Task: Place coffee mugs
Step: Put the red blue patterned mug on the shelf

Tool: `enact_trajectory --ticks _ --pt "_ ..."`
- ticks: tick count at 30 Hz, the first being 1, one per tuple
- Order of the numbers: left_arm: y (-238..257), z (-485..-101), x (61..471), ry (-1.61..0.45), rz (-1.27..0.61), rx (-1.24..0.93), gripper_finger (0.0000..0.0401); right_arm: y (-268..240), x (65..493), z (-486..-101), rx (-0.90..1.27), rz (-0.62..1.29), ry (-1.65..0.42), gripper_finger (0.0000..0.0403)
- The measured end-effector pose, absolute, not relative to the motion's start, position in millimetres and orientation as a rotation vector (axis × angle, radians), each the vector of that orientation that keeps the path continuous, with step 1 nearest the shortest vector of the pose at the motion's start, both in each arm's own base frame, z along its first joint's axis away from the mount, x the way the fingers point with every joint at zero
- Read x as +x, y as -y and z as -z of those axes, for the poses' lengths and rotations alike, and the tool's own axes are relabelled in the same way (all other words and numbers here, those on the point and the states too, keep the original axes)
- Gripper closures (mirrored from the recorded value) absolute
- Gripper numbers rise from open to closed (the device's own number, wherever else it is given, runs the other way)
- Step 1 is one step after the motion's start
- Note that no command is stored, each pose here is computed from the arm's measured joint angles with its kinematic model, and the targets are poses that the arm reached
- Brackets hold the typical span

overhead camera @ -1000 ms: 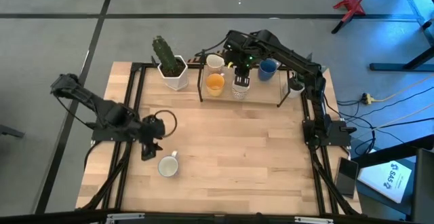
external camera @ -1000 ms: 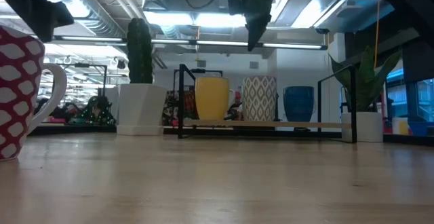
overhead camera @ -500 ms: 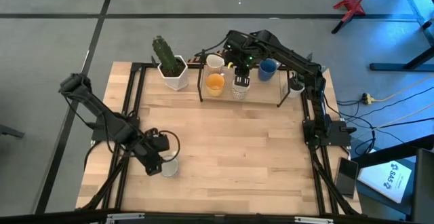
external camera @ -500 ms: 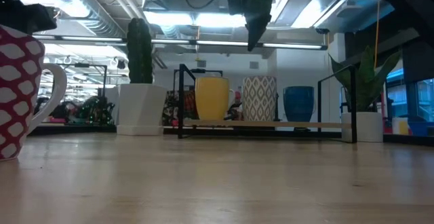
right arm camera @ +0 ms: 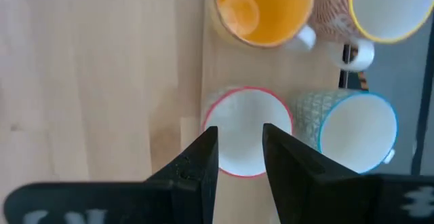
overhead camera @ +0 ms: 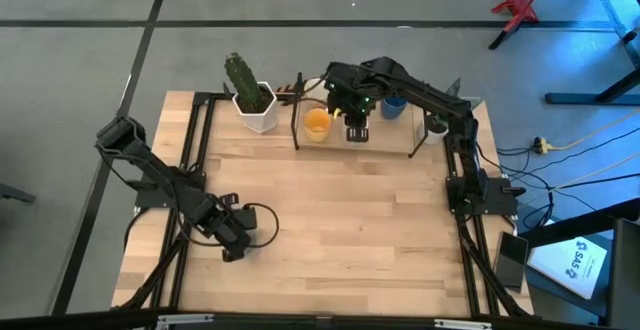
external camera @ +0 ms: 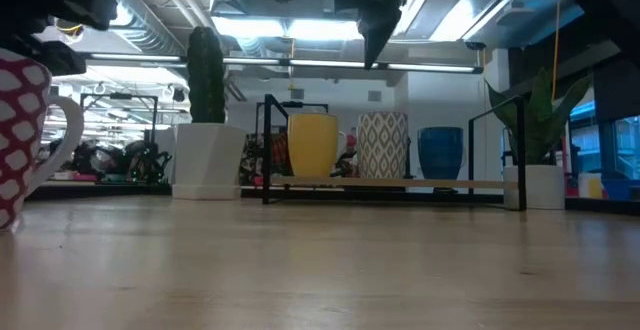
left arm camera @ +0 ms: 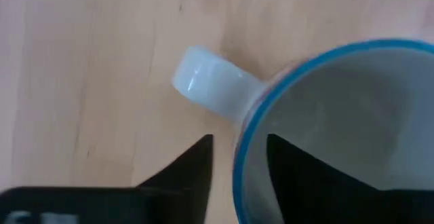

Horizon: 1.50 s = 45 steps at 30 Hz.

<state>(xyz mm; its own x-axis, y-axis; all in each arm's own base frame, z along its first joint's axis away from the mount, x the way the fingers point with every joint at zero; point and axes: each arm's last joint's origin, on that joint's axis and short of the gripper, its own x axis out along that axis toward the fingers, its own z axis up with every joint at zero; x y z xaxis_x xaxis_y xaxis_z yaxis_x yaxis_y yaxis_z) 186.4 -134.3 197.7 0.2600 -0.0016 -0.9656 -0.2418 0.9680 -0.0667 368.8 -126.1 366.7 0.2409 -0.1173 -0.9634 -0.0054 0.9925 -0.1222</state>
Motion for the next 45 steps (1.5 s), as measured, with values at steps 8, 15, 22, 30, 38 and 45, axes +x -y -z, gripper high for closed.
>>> enact_trajectory --ticks 8,15,22,30,38,45 --pt "115.0 -199.0 202.2 -1.254 -0.162 -0.156 0.0384 72.4 360.9 -394.9 -0.185 0.072 -1.249 0.0300" --pt "79.4 -203.3 233.4 -1.123 -0.146 -0.125 0.0383 31.6 341.4 -423.0 -0.236 0.216 -1.162 0.0300" --pt "32.7 -197.9 266.5 -1.012 -0.182 -0.153 0.0383 -4.2 337.6 -428.6 -0.219 0.244 -1.113 0.0300" --pt "16.3 -212.3 302.9 -1.017 -0.155 -0.133 0.0384 -25.6 336.6 -429.0 -0.223 0.267 -1.088 0.0300" --pt "14.1 -216.8 324.8 -1.041 -0.129 -0.016 0.0358 -28.3 336.7 -428.0 -0.212 0.245 -1.093 0.0299" --pt "12.6 -209.5 326.6 -1.076 -0.100 -0.010 0.0328 -29.2 337.1 -427.4 -0.195 0.217 -1.098 0.0299"
